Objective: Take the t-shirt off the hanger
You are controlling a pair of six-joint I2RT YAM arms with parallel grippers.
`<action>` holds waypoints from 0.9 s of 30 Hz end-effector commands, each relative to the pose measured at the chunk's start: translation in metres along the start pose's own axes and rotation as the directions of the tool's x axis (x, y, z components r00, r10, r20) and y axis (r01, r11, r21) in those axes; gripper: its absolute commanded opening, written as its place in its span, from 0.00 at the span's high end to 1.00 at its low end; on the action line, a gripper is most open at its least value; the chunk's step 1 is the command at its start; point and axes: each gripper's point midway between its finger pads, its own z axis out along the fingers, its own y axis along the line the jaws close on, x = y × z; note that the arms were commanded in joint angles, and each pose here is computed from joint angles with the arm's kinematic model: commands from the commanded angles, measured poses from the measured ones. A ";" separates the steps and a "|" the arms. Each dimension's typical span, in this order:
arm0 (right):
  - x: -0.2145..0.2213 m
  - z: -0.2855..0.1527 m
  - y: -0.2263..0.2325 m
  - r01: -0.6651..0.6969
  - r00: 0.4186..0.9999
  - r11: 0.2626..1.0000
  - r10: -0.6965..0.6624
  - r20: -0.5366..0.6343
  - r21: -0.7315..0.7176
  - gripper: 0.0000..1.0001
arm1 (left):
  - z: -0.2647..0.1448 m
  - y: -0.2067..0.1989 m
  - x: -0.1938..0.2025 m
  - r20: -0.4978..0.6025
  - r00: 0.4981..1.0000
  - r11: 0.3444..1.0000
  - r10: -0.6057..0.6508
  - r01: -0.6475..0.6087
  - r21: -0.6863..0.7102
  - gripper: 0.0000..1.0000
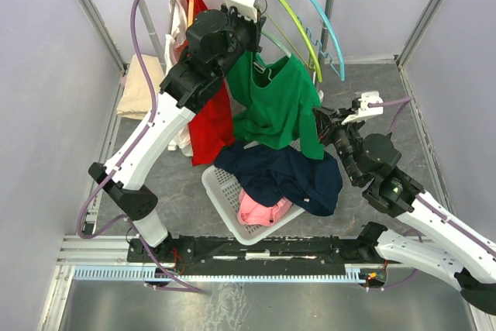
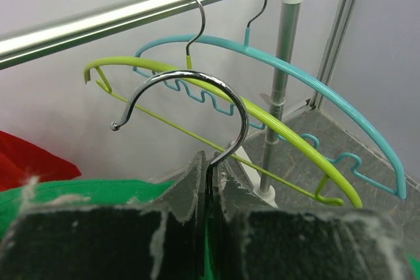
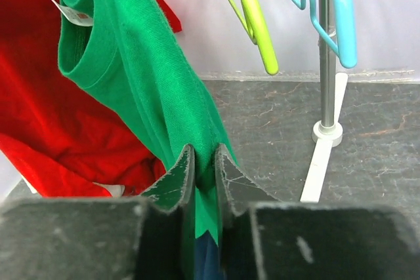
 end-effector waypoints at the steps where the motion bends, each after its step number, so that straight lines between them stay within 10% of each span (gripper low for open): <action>1: 0.010 -0.005 -0.023 -0.012 1.000 0.994 0.014 -0.019 0.109 0.75 | -0.035 0.041 -0.108 0.317 0.946 0.989 -0.066 0.103 -0.104 0.97; 8: 0.014 -0.001 -0.016 0.012 0.999 0.997 -0.009 -0.041 0.078 0.55 | -0.035 0.038 -0.107 0.319 0.945 0.990 -0.076 0.110 -0.088 0.97; 15: 0.018 0.002 -0.025 -0.015 1.000 0.990 0.018 -0.025 0.139 0.98 | -0.040 0.042 -0.109 0.322 0.944 0.989 -0.071 0.109 -0.100 0.97; 27: 0.069 0.013 -0.075 -0.050 0.994 0.916 0.084 -0.068 0.398 0.98 | -0.058 0.046 -0.125 0.362 0.926 0.985 -0.108 0.149 -0.087 0.97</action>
